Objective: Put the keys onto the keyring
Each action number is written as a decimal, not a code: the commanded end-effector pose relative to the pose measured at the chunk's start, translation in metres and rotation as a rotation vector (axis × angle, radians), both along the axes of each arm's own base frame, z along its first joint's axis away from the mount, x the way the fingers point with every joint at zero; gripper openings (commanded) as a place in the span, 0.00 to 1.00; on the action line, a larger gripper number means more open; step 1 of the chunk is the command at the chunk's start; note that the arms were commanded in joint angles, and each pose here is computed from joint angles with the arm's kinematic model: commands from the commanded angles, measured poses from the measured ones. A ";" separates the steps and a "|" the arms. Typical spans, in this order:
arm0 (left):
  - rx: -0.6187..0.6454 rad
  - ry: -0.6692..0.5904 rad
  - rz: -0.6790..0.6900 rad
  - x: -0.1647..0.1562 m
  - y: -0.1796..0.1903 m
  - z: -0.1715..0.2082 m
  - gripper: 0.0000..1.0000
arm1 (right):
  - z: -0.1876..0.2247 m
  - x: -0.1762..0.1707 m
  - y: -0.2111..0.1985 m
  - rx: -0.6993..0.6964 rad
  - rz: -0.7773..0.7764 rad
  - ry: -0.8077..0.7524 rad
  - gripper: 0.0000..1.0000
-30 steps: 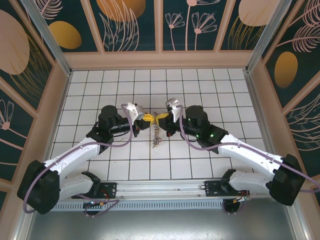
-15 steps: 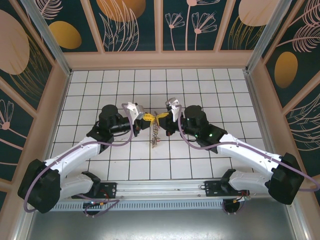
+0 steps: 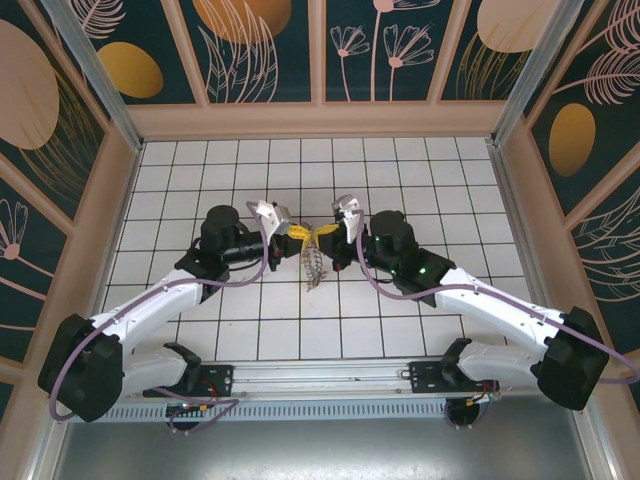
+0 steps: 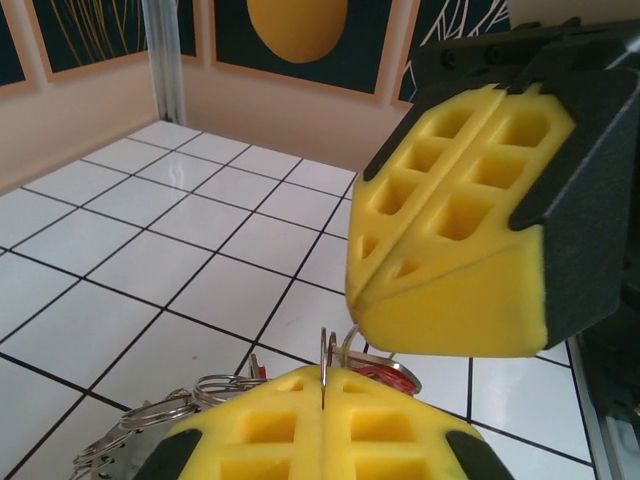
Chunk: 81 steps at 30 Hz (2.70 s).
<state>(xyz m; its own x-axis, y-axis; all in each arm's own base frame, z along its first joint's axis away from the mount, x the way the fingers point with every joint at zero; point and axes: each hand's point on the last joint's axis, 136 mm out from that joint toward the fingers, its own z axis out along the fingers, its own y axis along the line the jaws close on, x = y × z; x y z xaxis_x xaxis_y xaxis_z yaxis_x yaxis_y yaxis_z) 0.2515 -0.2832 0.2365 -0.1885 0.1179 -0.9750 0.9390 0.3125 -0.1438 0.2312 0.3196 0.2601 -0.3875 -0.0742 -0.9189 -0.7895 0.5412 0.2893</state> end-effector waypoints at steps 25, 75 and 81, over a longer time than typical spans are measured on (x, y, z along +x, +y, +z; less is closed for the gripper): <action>-0.036 0.040 -0.062 -0.002 -0.010 0.024 0.00 | 0.031 0.019 -0.004 0.042 -0.072 -0.077 0.00; -0.073 -0.038 0.015 0.005 -0.003 0.038 0.00 | 0.038 0.000 -0.007 0.094 0.008 -0.032 0.00; -0.080 -0.034 0.002 0.005 -0.005 0.042 0.00 | 0.038 0.006 -0.004 0.094 -0.007 -0.043 0.00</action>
